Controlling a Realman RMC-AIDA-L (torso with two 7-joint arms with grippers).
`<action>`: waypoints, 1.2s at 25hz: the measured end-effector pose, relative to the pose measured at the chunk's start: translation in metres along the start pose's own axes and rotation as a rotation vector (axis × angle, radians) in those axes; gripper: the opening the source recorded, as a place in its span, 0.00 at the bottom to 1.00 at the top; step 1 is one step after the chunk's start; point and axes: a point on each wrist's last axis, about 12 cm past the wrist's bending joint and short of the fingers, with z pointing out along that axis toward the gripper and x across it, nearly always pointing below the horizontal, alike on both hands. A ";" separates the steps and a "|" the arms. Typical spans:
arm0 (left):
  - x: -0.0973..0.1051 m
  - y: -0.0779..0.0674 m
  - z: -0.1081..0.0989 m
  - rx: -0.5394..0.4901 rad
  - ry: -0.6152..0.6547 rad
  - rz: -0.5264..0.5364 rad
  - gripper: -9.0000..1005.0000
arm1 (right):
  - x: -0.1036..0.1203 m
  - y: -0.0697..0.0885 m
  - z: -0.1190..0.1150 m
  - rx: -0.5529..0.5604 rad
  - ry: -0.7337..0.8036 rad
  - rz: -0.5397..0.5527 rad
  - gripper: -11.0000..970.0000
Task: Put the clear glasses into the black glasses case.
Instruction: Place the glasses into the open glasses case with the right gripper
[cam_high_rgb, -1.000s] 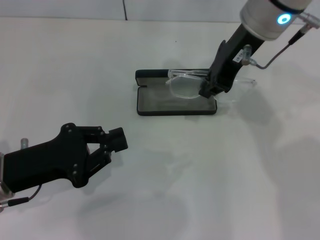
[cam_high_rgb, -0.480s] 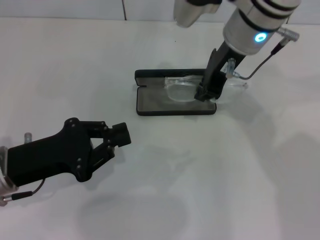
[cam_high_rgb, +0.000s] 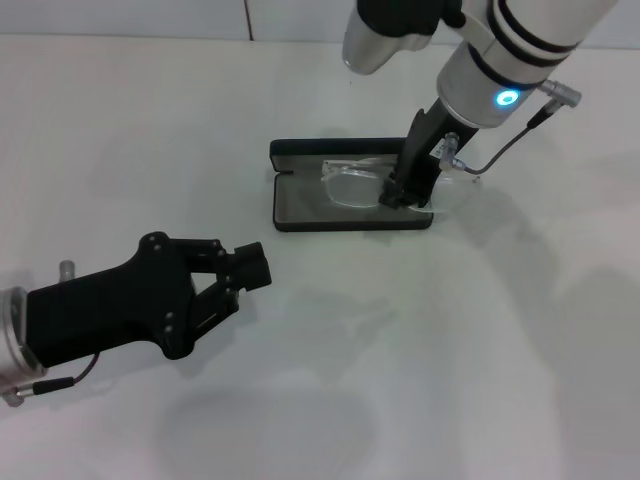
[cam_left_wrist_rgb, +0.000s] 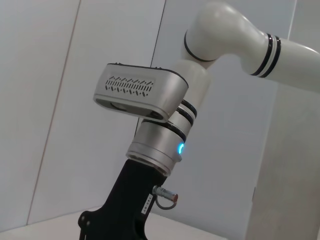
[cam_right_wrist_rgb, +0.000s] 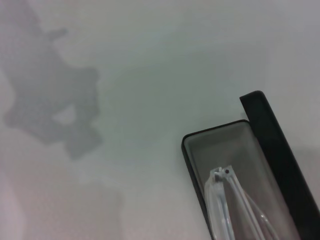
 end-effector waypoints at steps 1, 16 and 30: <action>0.000 0.000 0.000 0.000 0.001 0.000 0.12 | 0.000 0.000 0.002 0.008 0.001 -0.006 0.13; 0.001 0.002 0.007 0.006 0.011 0.002 0.12 | -0.004 0.006 0.019 0.054 -0.016 -0.073 0.13; 0.000 0.004 0.010 0.002 0.014 0.005 0.12 | -0.003 0.006 0.022 0.044 -0.044 -0.043 0.13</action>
